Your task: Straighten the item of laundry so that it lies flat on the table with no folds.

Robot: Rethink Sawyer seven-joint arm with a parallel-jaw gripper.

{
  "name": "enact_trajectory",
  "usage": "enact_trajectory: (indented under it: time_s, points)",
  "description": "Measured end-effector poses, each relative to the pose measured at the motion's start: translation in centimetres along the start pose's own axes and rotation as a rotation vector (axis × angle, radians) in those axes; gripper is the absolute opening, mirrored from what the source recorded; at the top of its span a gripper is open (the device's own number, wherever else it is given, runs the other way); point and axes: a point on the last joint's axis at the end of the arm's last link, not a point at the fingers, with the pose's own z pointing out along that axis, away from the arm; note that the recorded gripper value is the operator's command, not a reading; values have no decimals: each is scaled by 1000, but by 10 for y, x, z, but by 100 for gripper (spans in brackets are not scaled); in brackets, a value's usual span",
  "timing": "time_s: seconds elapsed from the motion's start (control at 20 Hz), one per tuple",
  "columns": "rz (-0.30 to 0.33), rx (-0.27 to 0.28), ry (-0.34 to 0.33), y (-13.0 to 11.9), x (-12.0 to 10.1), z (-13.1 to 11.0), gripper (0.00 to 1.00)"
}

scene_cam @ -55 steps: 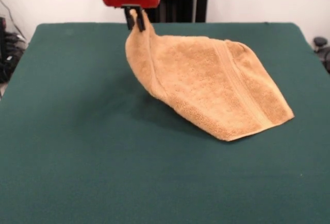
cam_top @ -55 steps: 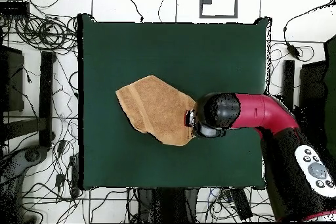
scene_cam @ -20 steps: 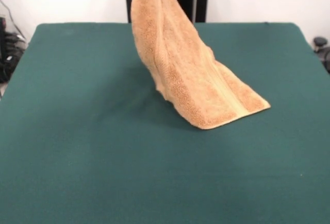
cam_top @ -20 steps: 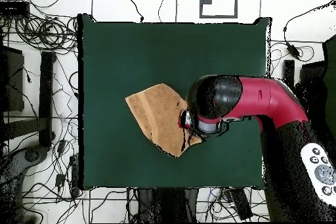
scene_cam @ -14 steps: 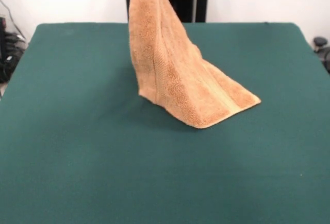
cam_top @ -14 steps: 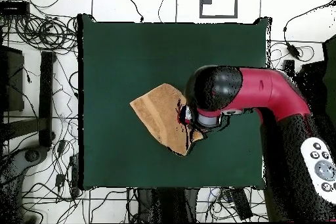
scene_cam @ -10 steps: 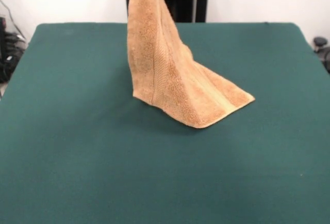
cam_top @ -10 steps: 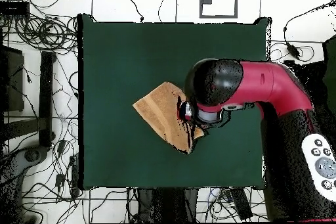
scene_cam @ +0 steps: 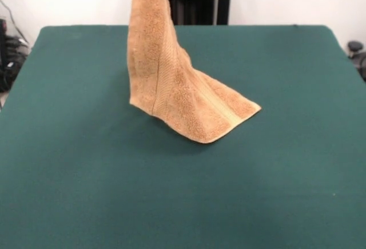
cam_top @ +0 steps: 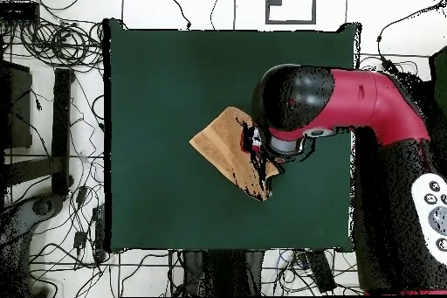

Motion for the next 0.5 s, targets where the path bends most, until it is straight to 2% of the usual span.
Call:
enact_trajectory:
  time_s: [0.25, 0.35, 0.5]
  points:
    - [6, -15, -44, -9, -5, 7, 0]
    - [11, -26, -114, -19, -11, 21, 0]
    - [11, -19, -186, -31, -17, 36, 0]
